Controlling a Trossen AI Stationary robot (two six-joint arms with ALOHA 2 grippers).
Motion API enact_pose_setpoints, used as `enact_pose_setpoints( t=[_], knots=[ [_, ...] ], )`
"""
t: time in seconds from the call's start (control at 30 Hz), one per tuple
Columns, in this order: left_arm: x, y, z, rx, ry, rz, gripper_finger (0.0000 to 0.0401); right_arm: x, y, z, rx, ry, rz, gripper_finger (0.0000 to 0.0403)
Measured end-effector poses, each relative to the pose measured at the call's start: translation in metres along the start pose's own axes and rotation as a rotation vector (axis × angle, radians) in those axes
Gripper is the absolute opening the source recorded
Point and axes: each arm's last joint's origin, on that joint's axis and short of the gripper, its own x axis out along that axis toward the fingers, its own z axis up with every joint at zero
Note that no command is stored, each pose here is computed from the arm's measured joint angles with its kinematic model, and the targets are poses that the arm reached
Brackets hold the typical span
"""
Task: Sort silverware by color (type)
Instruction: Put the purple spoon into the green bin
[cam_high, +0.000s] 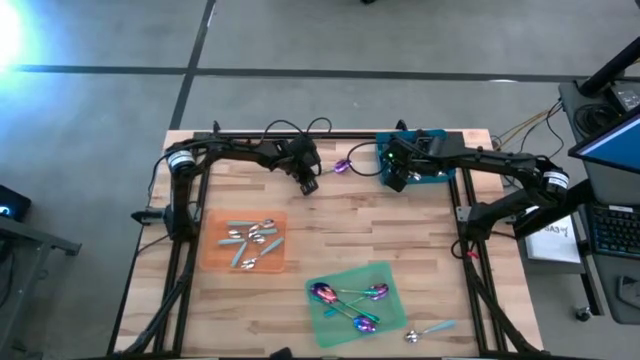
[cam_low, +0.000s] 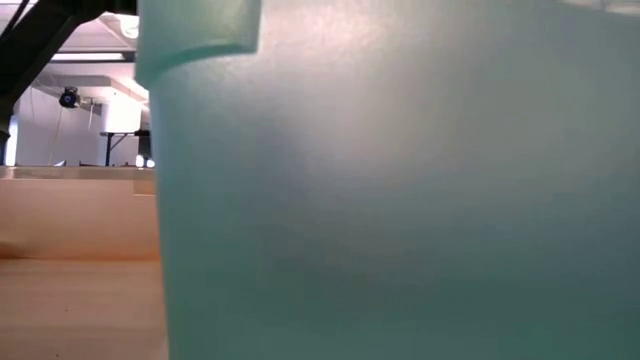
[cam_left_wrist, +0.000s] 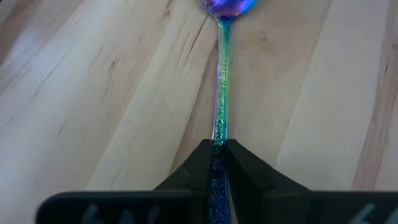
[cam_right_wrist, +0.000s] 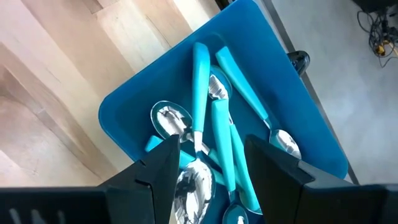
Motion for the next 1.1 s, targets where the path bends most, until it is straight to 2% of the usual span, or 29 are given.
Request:
enact_pose_setpoints(
  t=[0.07,0.33,0.53,0.63,0.8,0.93,1.1],
  knots=[
    [0.000,-0.001,0.000,-0.001,0.002,0.000,0.0011,0.000,0.000,0.000,-0.009,0.000,0.000,0.0171],
    [-0.005,-0.002,0.000,-0.053,0.002,-0.013,0.0004,0.000,0.000,-0.001,-0.017,0.005,-0.001,0.0171],
    [-0.026,-0.009,0.011,-0.060,-0.113,-0.159,0.0003,0.001,0.000,-0.001,0.011,0.007,0.000,0.0171],
    [-0.034,-0.010,0.018,-0.051,-0.164,-0.175,0.0004,0.002,0.001,-0.002,0.013,0.013,0.011,0.0171],
    [-0.026,-0.019,0.002,-0.060,-0.100,-0.278,0.0002,0.003,0.003,-0.004,0.027,0.019,0.052,0.0171],
    [-0.020,-0.023,-0.006,-0.049,-0.094,-0.255,0.0001,0.004,0.003,-0.003,0.030,0.015,0.052,0.0171],
    [-0.021,-0.029,-0.001,-0.026,-0.141,-0.253,0.0001,0.004,0.003,-0.001,0.031,-0.007,0.053,0.0171]
  ],
)
